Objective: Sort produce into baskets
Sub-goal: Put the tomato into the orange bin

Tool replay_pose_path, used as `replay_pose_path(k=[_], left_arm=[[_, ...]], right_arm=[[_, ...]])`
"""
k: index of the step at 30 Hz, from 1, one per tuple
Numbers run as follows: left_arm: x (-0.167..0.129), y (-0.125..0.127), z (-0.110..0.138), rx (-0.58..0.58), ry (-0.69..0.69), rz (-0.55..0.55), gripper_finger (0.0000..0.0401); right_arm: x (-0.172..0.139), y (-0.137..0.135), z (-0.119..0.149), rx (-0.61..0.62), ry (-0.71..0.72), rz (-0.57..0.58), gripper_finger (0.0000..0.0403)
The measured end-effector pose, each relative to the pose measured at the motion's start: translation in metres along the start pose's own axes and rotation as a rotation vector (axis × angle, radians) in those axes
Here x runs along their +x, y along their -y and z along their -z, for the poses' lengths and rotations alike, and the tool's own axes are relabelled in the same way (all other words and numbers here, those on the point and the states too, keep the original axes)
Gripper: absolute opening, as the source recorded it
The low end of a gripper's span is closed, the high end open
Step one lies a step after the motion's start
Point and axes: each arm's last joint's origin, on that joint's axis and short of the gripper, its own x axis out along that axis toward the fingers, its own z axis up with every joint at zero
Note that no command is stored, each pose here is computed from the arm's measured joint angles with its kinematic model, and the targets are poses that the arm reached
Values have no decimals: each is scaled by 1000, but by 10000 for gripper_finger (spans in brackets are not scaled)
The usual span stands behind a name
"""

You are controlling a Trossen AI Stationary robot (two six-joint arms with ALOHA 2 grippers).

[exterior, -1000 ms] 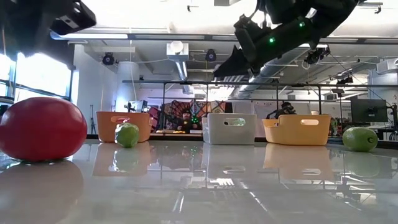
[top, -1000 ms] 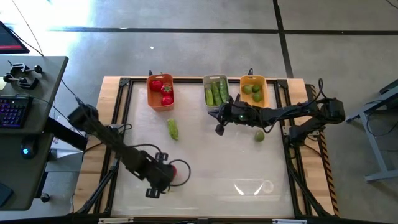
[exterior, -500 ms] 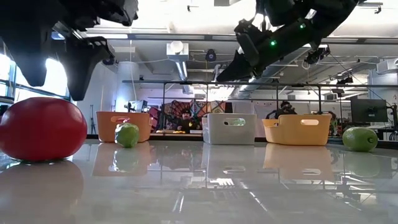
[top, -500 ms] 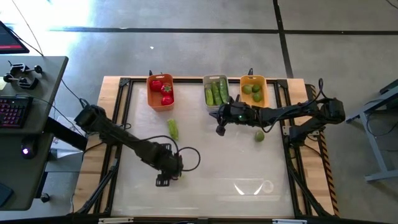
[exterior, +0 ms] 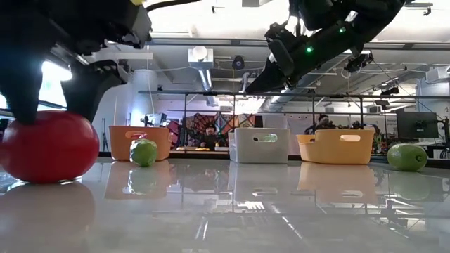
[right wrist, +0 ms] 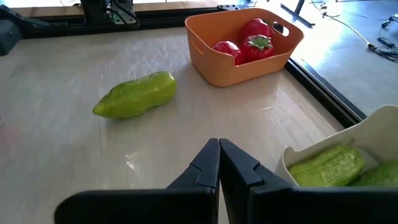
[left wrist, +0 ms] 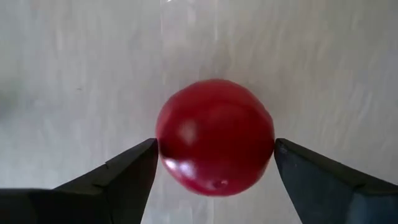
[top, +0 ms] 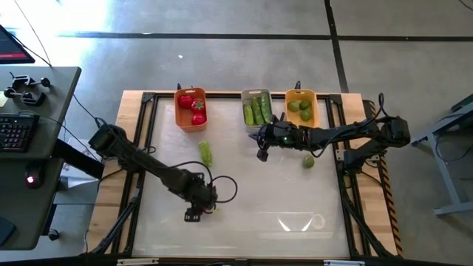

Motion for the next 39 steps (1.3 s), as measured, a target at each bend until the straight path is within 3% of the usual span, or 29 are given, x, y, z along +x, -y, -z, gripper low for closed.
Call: replay_pose_path(k=[8, 22, 27, 33, 39], left_arm=[[1, 7, 0, 25, 43, 0, 302], [-6, -2, -1, 23, 47, -15, 211], [-28, -20, 1, -28, 78, -45, 188], [-71, -55, 10, -173, 175, -101, 154], [-95, -68, 15, -232, 270, -41, 146]], right_arm=[[0, 0, 0, 0, 0, 0, 0], [0, 0, 0, 3, -4, 0, 0], [0, 0, 1, 1, -9, 0, 0], [0, 0, 1, 0, -15, 0, 0], [0, 0, 2, -1, -21, 1, 0]])
